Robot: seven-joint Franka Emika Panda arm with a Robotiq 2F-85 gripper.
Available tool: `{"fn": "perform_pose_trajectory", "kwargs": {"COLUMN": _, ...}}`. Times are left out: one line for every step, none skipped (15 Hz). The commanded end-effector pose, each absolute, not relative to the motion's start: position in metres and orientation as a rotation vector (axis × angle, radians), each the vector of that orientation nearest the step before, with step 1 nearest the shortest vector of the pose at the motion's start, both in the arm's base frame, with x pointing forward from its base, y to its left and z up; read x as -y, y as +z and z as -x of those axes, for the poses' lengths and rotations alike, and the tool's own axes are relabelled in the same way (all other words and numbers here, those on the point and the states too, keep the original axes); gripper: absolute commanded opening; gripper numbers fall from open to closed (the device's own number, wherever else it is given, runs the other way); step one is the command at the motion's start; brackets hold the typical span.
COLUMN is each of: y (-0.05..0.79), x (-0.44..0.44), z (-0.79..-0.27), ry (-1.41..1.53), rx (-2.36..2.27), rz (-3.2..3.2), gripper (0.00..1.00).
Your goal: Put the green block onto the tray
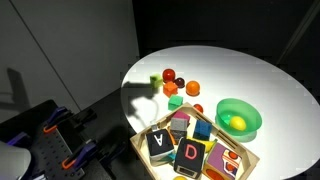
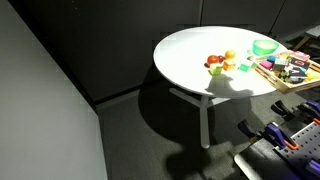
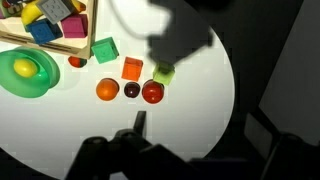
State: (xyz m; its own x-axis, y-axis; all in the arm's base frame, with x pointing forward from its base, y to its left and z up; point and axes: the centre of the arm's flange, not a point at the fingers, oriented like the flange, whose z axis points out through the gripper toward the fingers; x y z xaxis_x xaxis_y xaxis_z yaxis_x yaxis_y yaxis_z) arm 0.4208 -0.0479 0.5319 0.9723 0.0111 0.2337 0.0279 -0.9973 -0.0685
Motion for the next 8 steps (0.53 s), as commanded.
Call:
{"fn": "perform_pose_trajectory", "kwargs": {"y": 0.537, "x": 0.058, "z": -0.444, "ry": -0.340, "rx": -0.015, "rz": 3.038, "gripper": 1.00}}
{"fn": "perform_pose_trajectory", "kwargs": {"y": 0.535, "x": 0.061, "z": -0.449, "ry": -0.333, "rx": -0.025, "rz": 3.038, "gripper": 1.00}}
{"fn": "perform_pose_trajectory", "kwargs": {"y": 0.535, "x": 0.063, "z": -0.453, "ry": -0.323, "rx": -0.028, "rz": 3.035, "gripper": 1.00}}
{"fn": "perform_pose_trajectory", "kwargs": {"y": 0.533, "x": 0.067, "z": -0.457, "ry": -0.317, "rx": -0.032, "rz": 3.030, "gripper": 1.00}}
{"fn": "perform_pose_trajectory", "kwargs": {"y": 0.531, "x": 0.071, "z": -0.462, "ry": -0.313, "rx": -0.037, "rz": 3.027, "gripper": 1.00}}
{"fn": "perform_pose_trajectory", "kwargs": {"y": 0.528, "x": 0.075, "z": -0.465, "ry": -0.306, "rx": -0.048, "rz": 3.023, "gripper": 1.00}}
{"fn": "perform_pose_trajectory", "kwargs": {"y": 0.525, "x": 0.079, "z": -0.469, "ry": -0.302, "rx": -0.061, "rz": 3.019, "gripper": 1.00}}
{"fn": "perform_pose_trajectory", "kwargs": {"y": 0.523, "x": 0.084, "z": -0.473, "ry": -0.294, "rx": -0.079, "rz": 3.015, "gripper": 1.00}}
